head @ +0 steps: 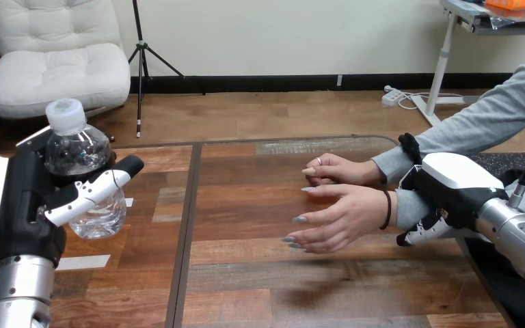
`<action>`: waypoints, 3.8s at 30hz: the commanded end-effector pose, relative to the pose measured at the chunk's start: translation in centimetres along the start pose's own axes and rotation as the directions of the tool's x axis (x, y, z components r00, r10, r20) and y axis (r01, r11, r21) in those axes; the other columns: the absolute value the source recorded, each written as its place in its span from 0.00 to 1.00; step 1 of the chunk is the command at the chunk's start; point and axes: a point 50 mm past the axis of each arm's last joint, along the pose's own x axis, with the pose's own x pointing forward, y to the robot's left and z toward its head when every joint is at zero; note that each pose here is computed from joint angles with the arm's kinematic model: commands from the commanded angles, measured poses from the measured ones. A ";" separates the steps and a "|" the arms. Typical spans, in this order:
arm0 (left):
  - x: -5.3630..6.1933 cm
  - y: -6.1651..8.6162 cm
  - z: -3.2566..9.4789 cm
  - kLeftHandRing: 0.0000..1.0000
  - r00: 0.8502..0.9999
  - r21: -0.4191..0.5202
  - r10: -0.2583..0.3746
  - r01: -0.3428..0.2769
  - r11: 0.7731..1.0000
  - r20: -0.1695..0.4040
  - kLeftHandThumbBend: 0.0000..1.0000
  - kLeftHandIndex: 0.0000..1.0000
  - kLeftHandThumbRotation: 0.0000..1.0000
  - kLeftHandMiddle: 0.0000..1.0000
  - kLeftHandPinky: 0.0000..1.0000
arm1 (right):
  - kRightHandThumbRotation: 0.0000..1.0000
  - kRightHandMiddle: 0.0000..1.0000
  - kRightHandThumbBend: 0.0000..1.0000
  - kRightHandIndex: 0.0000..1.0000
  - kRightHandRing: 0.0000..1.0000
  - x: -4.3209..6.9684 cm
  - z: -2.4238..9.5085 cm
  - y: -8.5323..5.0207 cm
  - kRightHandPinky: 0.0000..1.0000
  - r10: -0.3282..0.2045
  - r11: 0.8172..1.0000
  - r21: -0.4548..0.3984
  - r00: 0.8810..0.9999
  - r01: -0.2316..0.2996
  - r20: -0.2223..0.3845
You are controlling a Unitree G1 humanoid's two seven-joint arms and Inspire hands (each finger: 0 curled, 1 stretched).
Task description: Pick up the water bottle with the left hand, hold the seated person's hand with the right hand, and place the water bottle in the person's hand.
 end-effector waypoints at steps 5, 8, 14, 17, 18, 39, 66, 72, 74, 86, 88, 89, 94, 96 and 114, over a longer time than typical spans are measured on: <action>1.3 -0.3 2.6 0.36 0.992 -0.008 -0.011 0.012 1.000 0.125 0.70 0.41 0.00 0.40 0.30 | 0.00 0.28 0.67 0.30 0.22 0.8 1.6 -1.9 0.17 -0.100 0.994 0.059 0.992 0.095 0.076; 1.4 -0.4 2.6 0.36 0.992 -0.009 -0.013 0.015 1.000 0.126 0.70 0.41 0.00 0.40 0.30 | 0.00 0.28 0.68 0.30 0.22 0.8 1.6 -2.0 0.17 -0.104 0.993 0.059 0.991 0.099 0.079; 1.4 -0.4 2.5 0.36 0.992 -0.010 -0.015 0.016 1.000 0.122 0.70 0.41 0.00 0.40 0.30 | 0.00 0.27 0.69 0.29 0.21 0.8 1.7 -2.2 0.16 -0.119 0.991 0.066 0.989 0.114 0.089; 1.3 -0.5 2.6 0.36 0.993 -0.011 -0.012 0.014 1.000 0.115 0.71 0.41 0.00 0.40 0.30 | 0.00 0.27 0.69 0.29 0.21 0.8 1.7 -2.4 0.16 -0.125 0.991 0.064 0.988 0.120 0.089; 1.3 -0.6 2.6 0.36 0.994 -0.014 -0.012 0.014 1.000 0.113 0.71 0.41 0.00 0.40 0.30 | 0.00 0.27 0.68 0.29 0.21 0.8 1.8 -2.5 0.16 -0.127 0.990 0.064 0.988 0.122 0.089; 1.3 -1.1 2.7 0.35 0.995 -0.031 -0.024 0.027 0.999 0.098 0.70 0.41 0.00 0.40 0.29 | 0.00 0.25 0.70 0.28 0.19 0.8 2.4 -4.1 0.15 -0.210 0.977 0.070 0.967 0.201 0.145; 1.3 -1.4 2.7 0.35 0.995 -0.031 -0.033 0.036 0.999 0.095 0.72 0.40 0.00 0.39 0.30 | 0.00 0.28 0.71 0.30 0.22 0.9 3.4 -5.3 0.17 -0.241 0.970 0.068 0.952 0.232 0.188; 1.3 -1.4 2.6 0.35 0.995 -0.031 -0.037 0.040 0.999 0.095 0.72 0.41 0.00 0.39 0.30 | 0.00 0.28 0.71 0.30 0.22 1.0 3.7 -5.3 0.18 -0.240 0.970 0.079 0.950 0.229 0.200; 1.3 -1.4 2.6 0.35 0.995 -0.029 -0.037 0.040 0.999 0.093 0.72 0.41 0.00 0.39 0.30 | 0.00 0.28 0.71 0.30 0.22 1.0 3.8 -5.3 0.18 -0.241 0.970 0.081 0.949 0.229 0.204; 1.3 -1.6 2.6 0.35 0.995 -0.010 -0.041 0.042 0.999 0.093 0.73 0.41 0.00 0.39 0.29 | 0.00 0.29 0.70 0.30 0.23 1.3 4.4 -5.2 0.19 -0.241 0.970 0.091 0.945 0.226 0.221; 1.3 -1.6 2.6 0.35 0.995 -0.007 -0.042 0.043 0.999 0.093 0.73 0.41 0.00 0.39 0.29 | 0.00 0.29 0.71 0.30 0.23 1.3 4.5 -5.2 0.19 -0.242 0.970 0.093 0.944 0.227 0.222; 1.3 -1.6 2.6 0.35 0.995 -0.012 -0.043 0.044 0.999 0.092 0.73 0.41 0.00 0.39 0.29 | 0.00 0.29 0.70 0.29 0.23 1.3 4.5 -5.2 0.19 -0.242 0.970 0.094 0.944 0.226 0.224; 1.3 -1.7 2.6 0.35 0.995 -0.020 -0.047 0.049 0.999 0.092 0.73 0.41 0.00 0.39 0.29 | 0.00 0.28 0.70 0.29 0.23 1.5 5.0 -5.2 0.19 -0.241 0.970 0.099 0.940 0.223 0.242; 1.4 -1.8 2.6 0.35 0.995 -0.022 -0.048 0.050 0.998 0.092 0.73 0.41 0.00 0.39 0.29 | 0.00 0.28 0.70 0.29 0.22 1.6 5.1 -5.2 0.18 -0.240 0.970 0.099 0.939 0.222 0.247; 1.6 -2.5 2.5 0.35 0.994 -0.046 -0.075 0.079 0.996 0.079 0.70 0.41 0.00 0.40 0.30 | 0.00 0.28 0.68 0.28 0.22 2.2 6.4 -5.2 0.18 -0.237 0.971 0.084 0.929 0.223 0.283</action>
